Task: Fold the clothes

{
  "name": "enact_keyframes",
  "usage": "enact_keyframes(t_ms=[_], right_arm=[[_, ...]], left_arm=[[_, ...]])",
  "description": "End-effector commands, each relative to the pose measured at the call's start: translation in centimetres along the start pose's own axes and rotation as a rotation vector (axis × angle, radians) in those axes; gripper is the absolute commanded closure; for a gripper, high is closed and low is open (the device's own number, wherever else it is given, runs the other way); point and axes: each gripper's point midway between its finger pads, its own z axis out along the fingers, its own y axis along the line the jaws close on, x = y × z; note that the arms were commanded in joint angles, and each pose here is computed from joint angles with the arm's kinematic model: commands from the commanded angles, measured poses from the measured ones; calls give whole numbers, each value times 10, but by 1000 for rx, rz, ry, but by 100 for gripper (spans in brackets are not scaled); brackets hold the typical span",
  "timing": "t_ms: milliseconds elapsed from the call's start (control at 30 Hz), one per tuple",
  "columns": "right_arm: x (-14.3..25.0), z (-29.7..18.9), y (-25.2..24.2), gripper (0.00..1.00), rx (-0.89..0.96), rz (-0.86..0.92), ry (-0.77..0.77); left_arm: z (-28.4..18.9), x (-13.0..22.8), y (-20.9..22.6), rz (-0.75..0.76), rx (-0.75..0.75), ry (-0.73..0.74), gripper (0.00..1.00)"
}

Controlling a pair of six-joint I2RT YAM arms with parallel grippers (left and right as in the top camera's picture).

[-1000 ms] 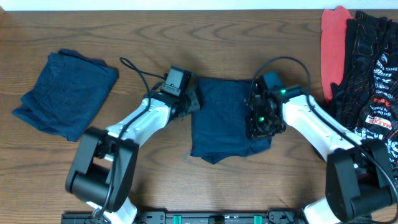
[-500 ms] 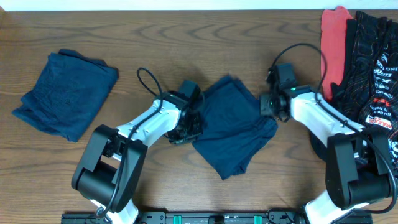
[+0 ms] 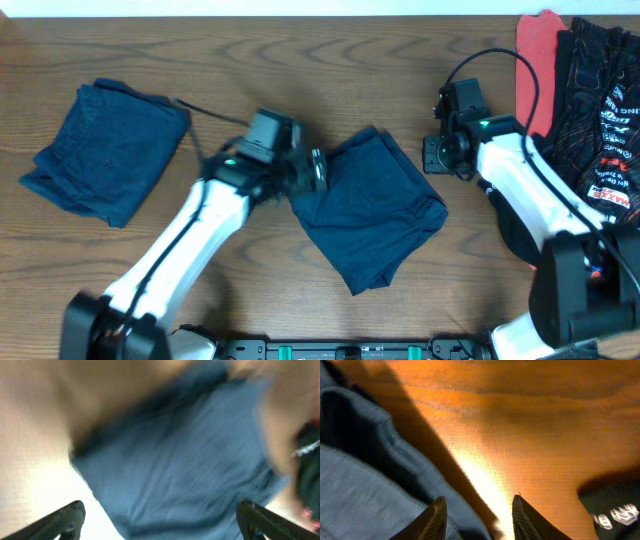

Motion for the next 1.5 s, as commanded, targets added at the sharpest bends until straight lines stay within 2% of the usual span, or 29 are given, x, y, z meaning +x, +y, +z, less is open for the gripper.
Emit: enact_keyframes(t_ms=[0, 100, 233, 400, 500, 600, 733, 833, 867, 933, 1000, 1167, 1233, 1267, 1300, 1333, 1367, 1467], right_arm=[[-5, -39, 21, 57, -119, -17, -43], [22, -48, 41, 59, -232, -25, 62], [56, -45, 51, 59, -237, -55, 183], [91, -33, 61, 59, -226, -105, 270], [107, -23, 61, 59, -217, -98, 303], [123, -7, 57, 52, -210, -96, 322], [135, 17, 51, 51, -209, -92, 308], [128, 35, 42, 52, -177, -90, 241], [120, 41, 38, 52, -155, -88, 201], [102, 48, 32, 52, -124, -81, 124], [77, 53, 26, 51, -97, -68, 29], [36, 53, 23, 51, -115, -94, -129], [34, 52, 21, 50, -116, -89, -132], [36, 53, 20, 48, -114, -87, -125], [38, 53, 19, 47, -112, -88, -117], [40, 53, 19, 46, -109, -91, -110], [41, 54, 18, 45, -108, -92, -103], [45, 54, 17, 43, -103, -107, -88]], left_arm=[[-8, -30, 4, 159, 11, -104, 2], [6, -46, 13, 192, 24, -124, 2], [39, -49, 17, 235, 94, -59, 2], [81, -29, 32, 178, 97, 77, 2], [90, -5, 37, 122, 108, 184, 15], [87, 21, 43, 54, 79, 292, 24], [78, 54, 42, 3, 65, 425, 42], [71, 79, 41, -10, 37, 519, 58], [68, 87, 40, -11, 28, 549, 67], [64, 101, 37, -11, 12, 604, 77], [59, 115, 34, -12, -5, 652, 81], [50, 124, 26, -3, -18, 680, 81], [48, 119, 25, 4, -15, 653, 75], [47, 114, 26, 6, -18, 632, 67], [46, 108, 29, 9, -26, 611, 41], [45, 103, 31, 9, -31, 589, 10], [44, 97, 33, 8, -31, 565, 2], [42, 77, 36, -3, -14, 491, 2]])
